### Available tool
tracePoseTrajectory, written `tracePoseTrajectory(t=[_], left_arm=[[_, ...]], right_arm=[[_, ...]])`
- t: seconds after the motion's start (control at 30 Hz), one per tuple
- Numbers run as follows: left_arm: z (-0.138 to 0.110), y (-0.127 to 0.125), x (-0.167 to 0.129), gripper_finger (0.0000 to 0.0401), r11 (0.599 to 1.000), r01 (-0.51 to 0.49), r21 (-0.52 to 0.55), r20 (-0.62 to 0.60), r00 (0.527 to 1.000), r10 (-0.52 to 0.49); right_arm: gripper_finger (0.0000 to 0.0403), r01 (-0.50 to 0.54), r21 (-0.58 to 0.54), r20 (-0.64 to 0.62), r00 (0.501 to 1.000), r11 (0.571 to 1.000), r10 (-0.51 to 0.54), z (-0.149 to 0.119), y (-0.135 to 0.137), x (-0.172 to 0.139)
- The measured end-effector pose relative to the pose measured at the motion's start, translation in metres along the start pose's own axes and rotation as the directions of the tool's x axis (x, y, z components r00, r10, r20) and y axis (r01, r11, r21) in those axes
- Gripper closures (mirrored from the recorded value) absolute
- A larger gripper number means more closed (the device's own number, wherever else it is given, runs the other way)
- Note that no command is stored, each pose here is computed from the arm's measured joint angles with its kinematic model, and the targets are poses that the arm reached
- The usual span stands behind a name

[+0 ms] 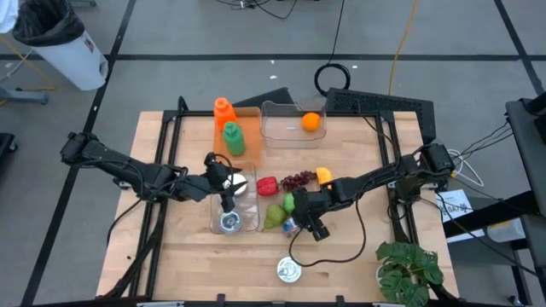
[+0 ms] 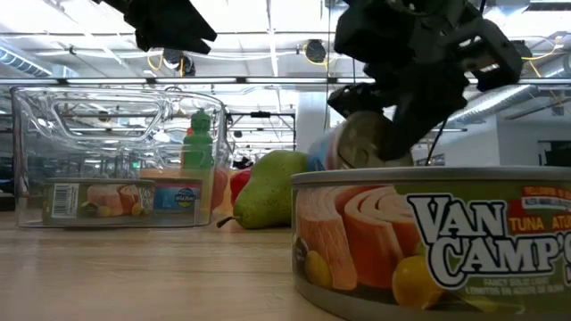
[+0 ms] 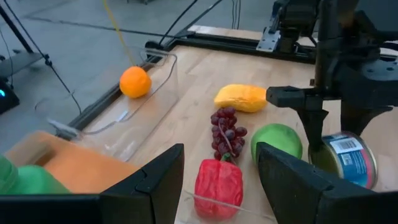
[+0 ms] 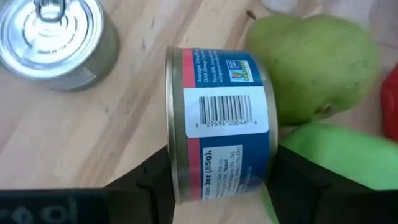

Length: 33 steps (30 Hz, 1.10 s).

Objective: Pick & Place Food Item
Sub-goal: Put the blue and pink tuna can into the bottom transparent bin

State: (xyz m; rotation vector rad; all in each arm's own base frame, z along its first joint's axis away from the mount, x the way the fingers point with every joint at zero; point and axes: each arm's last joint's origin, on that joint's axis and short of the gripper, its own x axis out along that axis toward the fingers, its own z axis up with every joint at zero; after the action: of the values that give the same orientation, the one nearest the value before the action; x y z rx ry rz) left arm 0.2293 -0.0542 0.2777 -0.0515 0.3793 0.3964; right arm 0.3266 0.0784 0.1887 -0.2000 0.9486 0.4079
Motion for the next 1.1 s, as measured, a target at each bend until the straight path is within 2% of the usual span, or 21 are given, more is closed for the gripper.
tracePoseTrajectory(t=[0.07, 0.17, 0.37, 0.43, 0.53, 0.6, 0.67, 0.73, 0.8, 0.9, 0.97, 1.1], left_arm=[[0.002, -0.001, 0.000, 0.0187, 1.000, 0.006, 0.021, 0.020, 1.000, -0.006], [0.007, -0.002, 0.000, 0.0187, 0.999, 0.014, 0.043, 0.063, 0.998, -0.017], [0.013, -0.012, 0.015, 0.0187, 0.995, 0.050, 0.082, 0.145, 0.988, -0.062], [0.012, -0.019, 0.026, 0.0187, 0.986, 0.088, 0.140, 0.161, 0.981, -0.111], [0.004, -0.030, 0.043, 0.0187, 0.953, 0.126, 0.275, 0.154, 0.973, -0.173], [0.001, -0.036, 0.052, 0.0187, 0.945, 0.095, 0.312, 0.178, 0.972, -0.156], [0.000, -0.037, 0.062, 0.0183, 0.961, 0.023, 0.277, 0.218, 0.972, -0.087], [-0.002, -0.033, 0.070, 0.0173, 0.960, -0.013, 0.281, 0.218, 0.975, -0.051], [-0.003, -0.029, 0.075, 0.0157, 0.965, 0.034, 0.258, 0.203, 0.975, -0.088], [0.003, -0.023, 0.082, 0.0132, 0.982, 0.130, 0.138, 0.222, 0.962, -0.159], [0.007, -0.021, 0.084, 0.0117, 0.982, 0.155, 0.105, 0.236, 0.956, -0.177], [0.008, -0.022, 0.085, 0.0099, 0.950, 0.268, 0.158, 0.230, 0.926, -0.299]], right_arm=[[0.0217, 0.029, 0.002, -0.007, 1.000, 1.000, -0.029, 0.000, -0.001, -0.002], [0.0217, 0.106, 0.028, -0.024, 0.994, 0.994, -0.105, -0.001, 0.001, -0.021], [0.0217, 0.276, 0.106, 0.065, 0.957, 0.955, -0.284, -0.001, 0.004, -0.072], [0.0217, 0.335, 0.146, 0.133, 0.926, 0.931, -0.354, -0.005, 0.005, -0.081], [0.0217, 0.425, 0.207, 0.243, 0.850, 0.881, -0.467, -0.020, 0.005, -0.086], [0.0217, 0.464, 0.239, 0.298, 0.801, 0.853, -0.519, -0.031, 0.006, -0.085], [0.0217, 0.490, 0.264, 0.354, 0.752, 0.831, -0.556, -0.040, 0.006, -0.085], [0.0217, 0.517, 0.292, 0.397, 0.700, 0.805, -0.594, -0.048, 0.006, -0.085], [0.0217, 0.532, 0.311, 0.440, 0.654, 0.787, -0.616, -0.053, 0.005, -0.085], [0.0217, 0.545, 0.322, 0.507, 0.592, 0.774, -0.627, -0.057, 0.005, -0.085], [0.0217, 0.550, 0.319, 0.547, 0.558, 0.771, -0.624, -0.058, 0.005, -0.087], [0.0217, 0.554, 0.306, 0.555, 0.557, 0.775, -0.617, -0.058, 0.005, -0.086]])
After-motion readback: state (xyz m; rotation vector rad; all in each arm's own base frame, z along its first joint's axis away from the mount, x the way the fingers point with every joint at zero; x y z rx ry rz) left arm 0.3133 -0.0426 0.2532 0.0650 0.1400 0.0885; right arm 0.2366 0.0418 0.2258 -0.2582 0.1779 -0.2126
